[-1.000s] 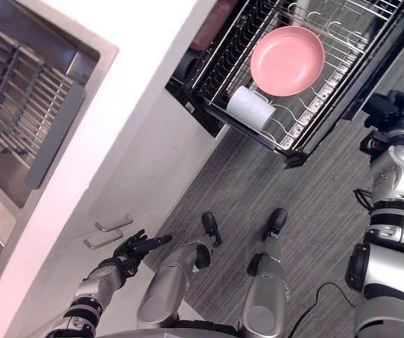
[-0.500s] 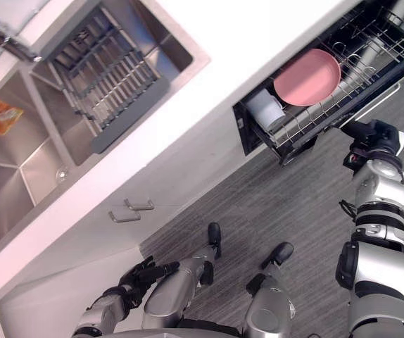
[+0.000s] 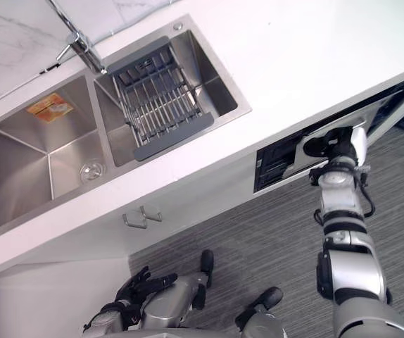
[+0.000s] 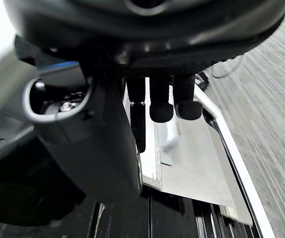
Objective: Walk over to the sink, pick up the cup, carry it to the dishwasher, place the cup inside the dishwasher, then close the dishwasher door
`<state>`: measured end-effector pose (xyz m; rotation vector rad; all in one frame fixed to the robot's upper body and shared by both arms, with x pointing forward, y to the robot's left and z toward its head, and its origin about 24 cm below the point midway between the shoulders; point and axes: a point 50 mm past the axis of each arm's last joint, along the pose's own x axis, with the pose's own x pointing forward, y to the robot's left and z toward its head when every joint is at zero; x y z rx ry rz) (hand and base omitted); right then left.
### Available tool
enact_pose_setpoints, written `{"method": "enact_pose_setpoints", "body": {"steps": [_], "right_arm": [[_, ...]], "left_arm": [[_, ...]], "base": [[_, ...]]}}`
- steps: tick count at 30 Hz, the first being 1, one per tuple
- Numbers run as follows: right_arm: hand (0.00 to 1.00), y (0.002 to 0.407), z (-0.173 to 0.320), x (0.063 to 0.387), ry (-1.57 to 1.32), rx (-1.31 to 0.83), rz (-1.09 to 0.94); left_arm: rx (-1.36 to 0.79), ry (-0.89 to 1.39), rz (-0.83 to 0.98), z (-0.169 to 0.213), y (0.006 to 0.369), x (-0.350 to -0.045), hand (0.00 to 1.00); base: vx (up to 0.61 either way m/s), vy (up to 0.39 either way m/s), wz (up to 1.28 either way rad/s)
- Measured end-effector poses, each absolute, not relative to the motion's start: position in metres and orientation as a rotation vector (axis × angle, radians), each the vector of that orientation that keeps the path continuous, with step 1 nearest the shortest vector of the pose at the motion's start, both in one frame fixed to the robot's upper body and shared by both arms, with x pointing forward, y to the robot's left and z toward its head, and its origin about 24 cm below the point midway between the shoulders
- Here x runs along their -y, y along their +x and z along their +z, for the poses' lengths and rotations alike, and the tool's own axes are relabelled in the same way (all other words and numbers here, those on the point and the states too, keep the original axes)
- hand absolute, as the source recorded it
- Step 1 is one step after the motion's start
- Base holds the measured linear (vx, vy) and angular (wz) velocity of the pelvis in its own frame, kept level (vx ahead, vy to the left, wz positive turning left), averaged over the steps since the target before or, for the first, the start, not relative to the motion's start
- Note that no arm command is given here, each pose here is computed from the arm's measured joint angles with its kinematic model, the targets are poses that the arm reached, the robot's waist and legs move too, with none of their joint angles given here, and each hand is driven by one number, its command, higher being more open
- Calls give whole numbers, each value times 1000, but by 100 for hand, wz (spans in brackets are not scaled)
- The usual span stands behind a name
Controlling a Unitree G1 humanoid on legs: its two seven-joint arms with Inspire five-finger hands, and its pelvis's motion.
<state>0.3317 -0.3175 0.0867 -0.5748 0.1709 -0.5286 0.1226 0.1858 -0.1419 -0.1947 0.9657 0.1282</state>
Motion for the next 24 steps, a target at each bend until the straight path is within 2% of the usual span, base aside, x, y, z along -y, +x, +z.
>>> {"method": "enact_pose_setpoints", "body": {"steps": [5,9,11,12,14,17,19,24], "right_arm": [[100,277,2,293,-504,-290,-449],[100,210,-68,282,-372,-532,-388],[100,164,-104,275,-296,-703,-380],[100,151,-112,273,-278,-748,-391],[100,100,-134,270,-210,-896,-462],[100,55,-145,268,-151,-1012,-542],[100,43,-148,267,-127,-1057,-550],[100,38,-158,239,68,-1080,-575]], "left_arm": [[-1008,-265,225,-146,104,-206,100],[-1025,-363,313,-148,93,-212,100],[-1025,-412,383,-150,88,-218,100],[-1029,-422,398,-151,86,-219,100],[-1060,-439,421,-155,78,-219,100],[-1067,-438,418,-157,72,-218,100],[-1072,-434,424,-159,65,-217,100],[-1005,-374,402,-152,99,-225,100]], "base": [[-55,34,-15],[-6,49,-18],[41,35,0],[68,34,4],[124,98,16],[217,163,29],[234,136,34],[218,-24,100]]}}
